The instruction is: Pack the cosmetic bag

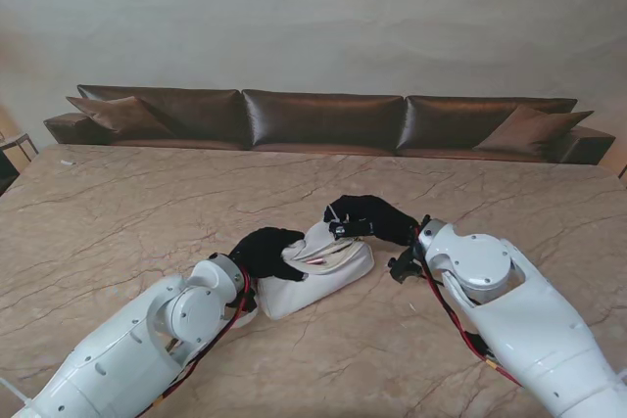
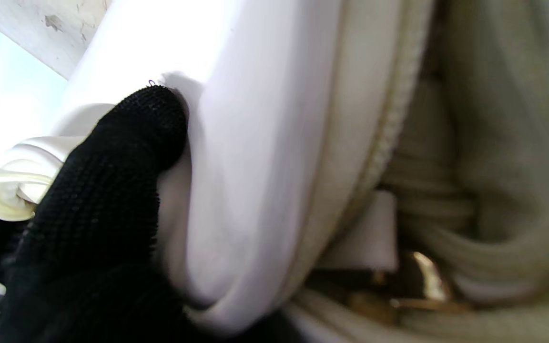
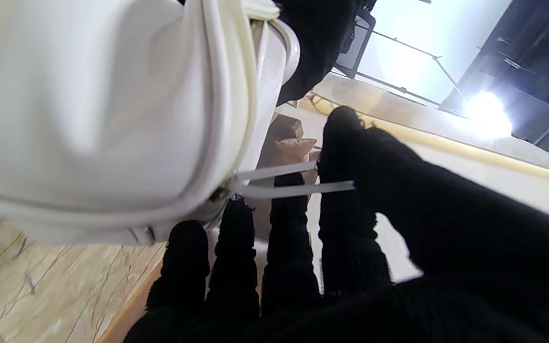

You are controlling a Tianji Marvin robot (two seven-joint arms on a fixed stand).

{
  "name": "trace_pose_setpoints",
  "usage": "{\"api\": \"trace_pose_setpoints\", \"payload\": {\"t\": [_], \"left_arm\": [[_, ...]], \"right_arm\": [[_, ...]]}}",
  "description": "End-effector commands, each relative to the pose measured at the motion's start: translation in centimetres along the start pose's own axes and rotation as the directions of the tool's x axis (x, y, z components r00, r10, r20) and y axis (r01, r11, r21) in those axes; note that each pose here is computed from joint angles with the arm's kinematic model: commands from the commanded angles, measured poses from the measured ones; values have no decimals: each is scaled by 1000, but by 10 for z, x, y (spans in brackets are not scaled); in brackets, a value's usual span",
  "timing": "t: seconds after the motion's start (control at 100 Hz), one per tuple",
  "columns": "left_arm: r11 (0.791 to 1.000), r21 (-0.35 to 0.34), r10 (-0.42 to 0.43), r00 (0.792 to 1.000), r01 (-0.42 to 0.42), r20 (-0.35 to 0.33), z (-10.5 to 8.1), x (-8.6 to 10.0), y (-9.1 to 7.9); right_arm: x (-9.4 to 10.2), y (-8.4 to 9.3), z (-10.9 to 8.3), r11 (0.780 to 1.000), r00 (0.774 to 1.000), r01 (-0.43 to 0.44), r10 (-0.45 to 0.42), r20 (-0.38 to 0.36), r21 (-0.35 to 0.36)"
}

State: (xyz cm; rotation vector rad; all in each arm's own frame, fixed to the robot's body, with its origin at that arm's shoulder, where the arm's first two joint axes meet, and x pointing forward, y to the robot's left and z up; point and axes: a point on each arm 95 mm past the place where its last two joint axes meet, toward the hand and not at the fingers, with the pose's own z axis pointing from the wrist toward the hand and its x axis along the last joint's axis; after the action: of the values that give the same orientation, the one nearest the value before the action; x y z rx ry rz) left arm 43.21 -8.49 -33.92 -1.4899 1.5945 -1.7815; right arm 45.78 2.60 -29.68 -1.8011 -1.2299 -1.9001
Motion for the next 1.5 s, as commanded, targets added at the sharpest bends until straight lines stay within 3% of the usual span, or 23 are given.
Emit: {"api": "trace_pose_setpoints", "payload": {"t": [0.0,0.16,0.43,0.54,0.69,0.81,0.93,1.0,1.05,1.19,1.49], "left_arm": [[998,-61,-13,1000,11,-19,-3,9,23],[997,-76,-7,1000,5,-30,-3,11,25],[996,-91,-10,999,5,-54,0,19,29],[995,-99,-16,998,10,-63,1,23,32],[993,-115,-15,997,7,-74,3,26,36],[993,-114,-20,997,12,-73,3,26,37],[994,-110,-16,998,8,-66,1,22,36],[994,-105,-21,998,16,-53,0,18,35],[995,-100,-25,999,20,-46,-1,15,35],[994,-104,-24,999,20,-41,-2,11,36],[994,-110,-29,998,24,-49,0,16,40]], "right_arm": [[12,-6,12,1000,999,10,-9,-52,13],[13,-12,23,998,997,-3,7,-78,56],[15,-20,34,977,993,111,-100,-68,180],[15,-24,38,957,984,177,-164,-75,229],[17,-29,41,945,978,205,-186,-96,255],[19,-27,38,904,946,324,-311,-89,280],[16,-27,31,890,944,328,-324,-67,316],[14,-24,25,878,931,359,-362,-50,317],[11,-22,21,882,929,363,-367,-45,299],[6,-23,17,917,958,282,-283,-37,280],[15,-28,24,882,927,374,-358,-108,286]]}}
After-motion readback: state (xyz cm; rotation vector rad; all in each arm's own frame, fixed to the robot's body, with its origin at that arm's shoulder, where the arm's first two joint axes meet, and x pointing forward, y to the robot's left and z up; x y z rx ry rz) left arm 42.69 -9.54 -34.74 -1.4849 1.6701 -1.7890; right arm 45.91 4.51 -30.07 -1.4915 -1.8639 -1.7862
